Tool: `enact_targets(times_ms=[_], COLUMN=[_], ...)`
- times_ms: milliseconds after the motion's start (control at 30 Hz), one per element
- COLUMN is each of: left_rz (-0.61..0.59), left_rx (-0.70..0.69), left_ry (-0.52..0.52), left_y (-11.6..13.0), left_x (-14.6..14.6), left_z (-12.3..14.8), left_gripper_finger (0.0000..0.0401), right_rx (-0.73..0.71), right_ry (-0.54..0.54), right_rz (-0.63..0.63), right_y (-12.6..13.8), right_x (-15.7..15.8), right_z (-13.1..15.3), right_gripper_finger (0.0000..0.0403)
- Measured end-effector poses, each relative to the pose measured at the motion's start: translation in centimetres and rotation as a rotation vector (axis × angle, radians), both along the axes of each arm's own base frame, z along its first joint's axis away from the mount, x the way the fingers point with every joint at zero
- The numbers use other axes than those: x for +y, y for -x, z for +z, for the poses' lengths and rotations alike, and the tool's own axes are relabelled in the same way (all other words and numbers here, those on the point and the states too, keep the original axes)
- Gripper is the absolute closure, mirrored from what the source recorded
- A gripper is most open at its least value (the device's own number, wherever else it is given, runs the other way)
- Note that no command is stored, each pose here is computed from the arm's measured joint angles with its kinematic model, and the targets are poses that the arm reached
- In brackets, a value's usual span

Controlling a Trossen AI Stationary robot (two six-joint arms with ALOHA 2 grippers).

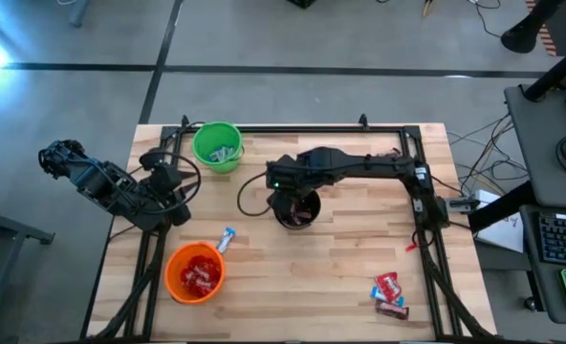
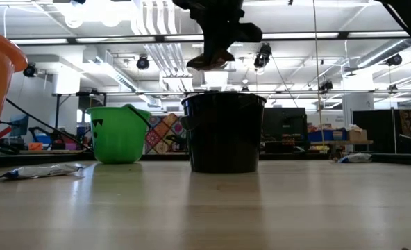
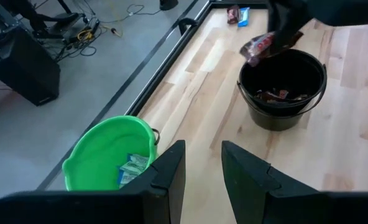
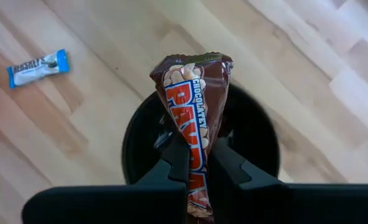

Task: Sort candy
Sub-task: Put the top left brown chocolate into the black bucket

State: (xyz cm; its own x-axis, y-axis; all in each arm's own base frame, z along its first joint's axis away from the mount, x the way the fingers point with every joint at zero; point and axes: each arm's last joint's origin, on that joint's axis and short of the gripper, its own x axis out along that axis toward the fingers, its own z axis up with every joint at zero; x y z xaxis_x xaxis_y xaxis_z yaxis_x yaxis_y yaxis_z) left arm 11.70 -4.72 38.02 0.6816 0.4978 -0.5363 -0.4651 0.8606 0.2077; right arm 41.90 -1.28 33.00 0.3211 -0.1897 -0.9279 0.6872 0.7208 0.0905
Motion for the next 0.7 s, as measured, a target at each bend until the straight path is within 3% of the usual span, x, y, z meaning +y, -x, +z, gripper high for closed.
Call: enact_targets(times_ms=[167, 367, 500, 700], left_rz=[0.0, 0.0, -0.009, -0.027], left_rx=[0.021, 0.048, 0.064, 0.077], left_ry=[-0.013, -0.03, -0.046, -0.061], left_y=[0.2, 0.4, 0.6, 0.7], left_x=[0.1, 0.3, 0.4, 0.4], left_z=[-0.1, -0.2, -0.2, -0.2], left_gripper_finger=[0.0314, 0.0314, 0.0314, 0.0314], right_rx=[0.018, 0.11, 0.151, 0.092], right_ry=[0.005, -0.016, -0.027, -0.044], right_rz=[-0.054, -0.099, -0.145, -0.173], right_y=[0.0, 0.3, 0.5, 0.0], right_x=[0.8, 2.3, 3.3, 3.5], right_z=[-0.8, -3.7, -5.4, -5.8], right_gripper_finger=[0.0386, 0.0379, 0.0359, 0.0317])
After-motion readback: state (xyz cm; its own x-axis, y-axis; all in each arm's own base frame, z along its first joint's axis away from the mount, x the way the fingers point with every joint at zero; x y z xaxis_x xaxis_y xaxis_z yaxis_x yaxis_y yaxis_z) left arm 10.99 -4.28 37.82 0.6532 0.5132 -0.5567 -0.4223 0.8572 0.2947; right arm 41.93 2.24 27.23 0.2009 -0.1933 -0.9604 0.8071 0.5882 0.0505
